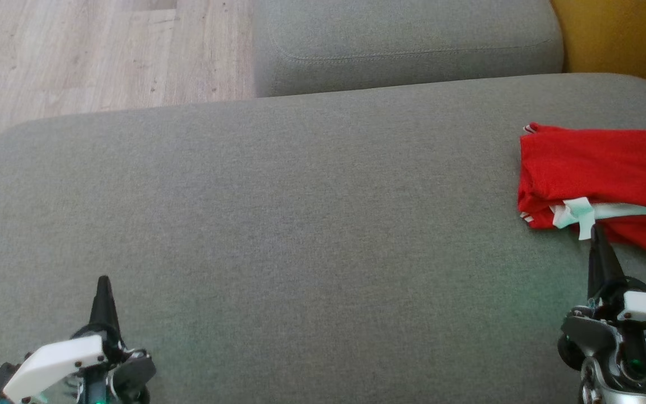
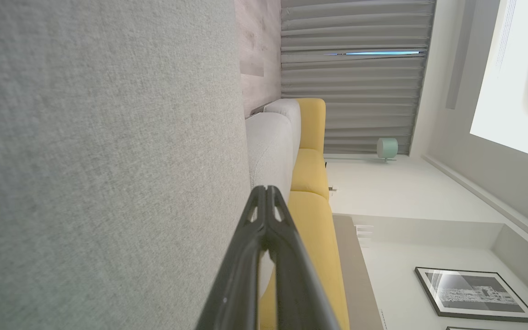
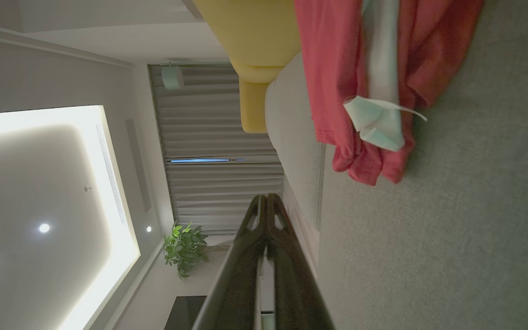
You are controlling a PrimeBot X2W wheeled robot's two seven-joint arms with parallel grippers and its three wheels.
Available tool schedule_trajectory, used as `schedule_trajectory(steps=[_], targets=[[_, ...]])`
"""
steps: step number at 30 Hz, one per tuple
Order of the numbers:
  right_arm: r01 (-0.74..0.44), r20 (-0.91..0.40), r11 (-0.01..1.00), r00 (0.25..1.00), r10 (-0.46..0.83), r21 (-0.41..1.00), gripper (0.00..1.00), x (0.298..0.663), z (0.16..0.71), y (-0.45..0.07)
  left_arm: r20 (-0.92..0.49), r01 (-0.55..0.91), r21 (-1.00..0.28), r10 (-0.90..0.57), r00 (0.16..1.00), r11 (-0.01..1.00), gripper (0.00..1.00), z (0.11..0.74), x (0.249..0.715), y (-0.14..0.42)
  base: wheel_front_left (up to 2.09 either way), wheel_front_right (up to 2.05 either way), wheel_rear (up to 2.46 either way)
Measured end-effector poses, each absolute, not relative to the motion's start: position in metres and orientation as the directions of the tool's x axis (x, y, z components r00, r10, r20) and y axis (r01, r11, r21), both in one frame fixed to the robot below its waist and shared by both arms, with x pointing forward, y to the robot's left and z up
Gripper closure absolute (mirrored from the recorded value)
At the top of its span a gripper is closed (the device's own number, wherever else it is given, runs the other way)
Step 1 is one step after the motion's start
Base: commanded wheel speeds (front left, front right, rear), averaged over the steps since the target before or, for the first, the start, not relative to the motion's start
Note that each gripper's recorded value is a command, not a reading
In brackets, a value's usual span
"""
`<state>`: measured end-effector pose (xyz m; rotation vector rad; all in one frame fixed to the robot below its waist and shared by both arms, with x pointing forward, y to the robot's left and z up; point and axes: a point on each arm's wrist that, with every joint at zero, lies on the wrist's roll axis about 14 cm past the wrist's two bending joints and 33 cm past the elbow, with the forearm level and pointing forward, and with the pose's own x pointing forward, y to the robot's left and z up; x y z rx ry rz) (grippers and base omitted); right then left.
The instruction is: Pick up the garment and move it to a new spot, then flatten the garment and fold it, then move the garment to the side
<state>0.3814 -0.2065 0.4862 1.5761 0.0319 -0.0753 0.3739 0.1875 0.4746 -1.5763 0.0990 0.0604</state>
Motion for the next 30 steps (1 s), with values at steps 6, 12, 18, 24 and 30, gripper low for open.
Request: schedule_trajectory(steps=[6,12,18,24,30], targets=[[0.068,-0.068,-0.007,0.997,-0.027,0.998,1.00,0.3814,0.4864,-0.2065,-0.101,-0.101,-0.995,-0.028,0.995,-0.006,1.00,0.4746,0.3739,0.1872,0.00,0.00,0.00],[0.067,-0.067,-0.007,0.997,-0.027,0.998,1.00,0.3814,0.4864,-0.2065,-0.101,-0.101,-0.995,-0.028,0.994,-0.006,1.00,0.4747,0.3739,0.1871,0.00,0.00,0.00],[0.067,-0.068,-0.007,0.997,-0.027,0.998,1.00,0.3814,0.4864,-0.2065,-0.101,-0.101,-0.995,-0.028,0.994,-0.006,1.00,0.4746,0.3739,0.1872,0.00,0.00,0.00],[0.067,-0.068,-0.007,0.997,-0.027,0.998,1.00,0.3814,0.4864,-0.2065,-0.101,-0.101,-0.995,-0.028,0.994,-0.006,1.00,0.4746,0.3739,0.1872,0.00,0.00,0.00],[0.067,-0.068,-0.007,0.997,-0.027,0.998,1.00,0.3814,0.4864,-0.2065,-0.101,-0.101,-0.995,-0.028,0.995,-0.006,1.00,0.4747,0.3739,0.1874,0.00,0.00,0.00]])
